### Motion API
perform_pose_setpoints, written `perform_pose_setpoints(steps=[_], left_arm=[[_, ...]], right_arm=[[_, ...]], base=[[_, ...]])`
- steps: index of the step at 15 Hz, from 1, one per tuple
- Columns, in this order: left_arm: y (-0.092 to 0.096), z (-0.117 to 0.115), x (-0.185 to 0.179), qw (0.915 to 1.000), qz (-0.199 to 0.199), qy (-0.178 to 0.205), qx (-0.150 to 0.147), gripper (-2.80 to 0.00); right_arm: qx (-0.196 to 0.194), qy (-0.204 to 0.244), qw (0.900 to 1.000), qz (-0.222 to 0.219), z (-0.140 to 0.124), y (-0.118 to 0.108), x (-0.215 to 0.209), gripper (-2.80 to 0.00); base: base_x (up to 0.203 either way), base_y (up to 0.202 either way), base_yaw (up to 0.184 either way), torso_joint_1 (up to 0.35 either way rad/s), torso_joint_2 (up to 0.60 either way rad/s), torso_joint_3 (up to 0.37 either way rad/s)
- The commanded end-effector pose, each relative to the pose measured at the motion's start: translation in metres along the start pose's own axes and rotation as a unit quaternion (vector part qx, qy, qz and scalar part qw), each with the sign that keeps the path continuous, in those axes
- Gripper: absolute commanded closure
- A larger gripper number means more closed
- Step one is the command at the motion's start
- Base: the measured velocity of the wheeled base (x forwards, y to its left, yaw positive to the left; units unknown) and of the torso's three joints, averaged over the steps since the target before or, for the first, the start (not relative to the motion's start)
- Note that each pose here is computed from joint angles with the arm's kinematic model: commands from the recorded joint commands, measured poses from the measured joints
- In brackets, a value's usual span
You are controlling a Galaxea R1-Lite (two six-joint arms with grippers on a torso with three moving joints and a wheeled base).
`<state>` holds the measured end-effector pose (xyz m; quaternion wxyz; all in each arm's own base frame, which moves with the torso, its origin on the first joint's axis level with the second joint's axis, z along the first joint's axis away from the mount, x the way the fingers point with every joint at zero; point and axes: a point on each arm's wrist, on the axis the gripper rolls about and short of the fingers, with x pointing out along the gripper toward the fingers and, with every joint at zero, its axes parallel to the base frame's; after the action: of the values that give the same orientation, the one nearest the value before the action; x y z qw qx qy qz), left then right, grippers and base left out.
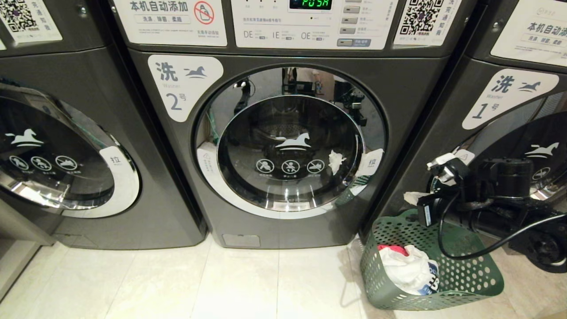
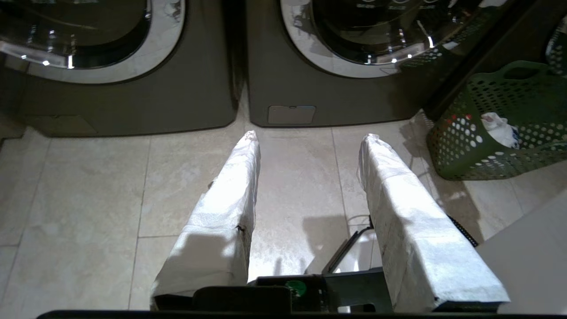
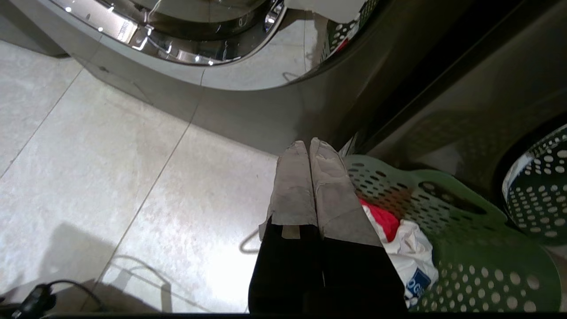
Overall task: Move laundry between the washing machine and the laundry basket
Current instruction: Press the washing machine door tightly with the right hand
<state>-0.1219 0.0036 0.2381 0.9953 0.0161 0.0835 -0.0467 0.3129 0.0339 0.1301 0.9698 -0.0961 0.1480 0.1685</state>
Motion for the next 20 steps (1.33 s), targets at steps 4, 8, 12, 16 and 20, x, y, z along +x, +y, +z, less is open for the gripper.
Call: perform_pose_setpoints(steps=[4,8,12,16,20], left_arm=[[-0.009,-0.074,0.006,0.9997,0.014,-0.007,0.016,0.00],[-0.003,-0.105,0.040,0.9918,0.090,0.086,0.030,0.00],[0.001,-0.129,0.076,0.9855,0.128,0.106,0.035,0.00],[0.002,-0.129,0.088,0.9894,0.128,0.060,0.031,0.00],[0.002,-0.129,0.088,0.9916,0.111,0.059,0.032,0.00]], right_arm=[[-0.005,-0.039,0.999,0.000,-0.024,-0.002,0.047,0.00],[0.010,-0.091,0.996,-0.002,-0.004,-0.012,0.075,0.00],[0.017,-0.115,0.993,0.016,0.004,-0.016,0.092,0.00],[0.006,-0.137,0.990,0.019,0.014,-0.013,0.102,0.00],[0.000,-0.155,0.988,0.028,0.023,-0.007,0.111,0.00]], base=[[0.000,0.000,0.000,0.000,0.00,0.000],[0.000,0.000,0.000,0.000,0.00,0.000],[0.000,0.000,0.000,0.000,0.00,0.000],[0.000,0.000,0.000,0.000,0.00,0.000],[0.000,0.000,0.000,0.000,0.00,0.000]])
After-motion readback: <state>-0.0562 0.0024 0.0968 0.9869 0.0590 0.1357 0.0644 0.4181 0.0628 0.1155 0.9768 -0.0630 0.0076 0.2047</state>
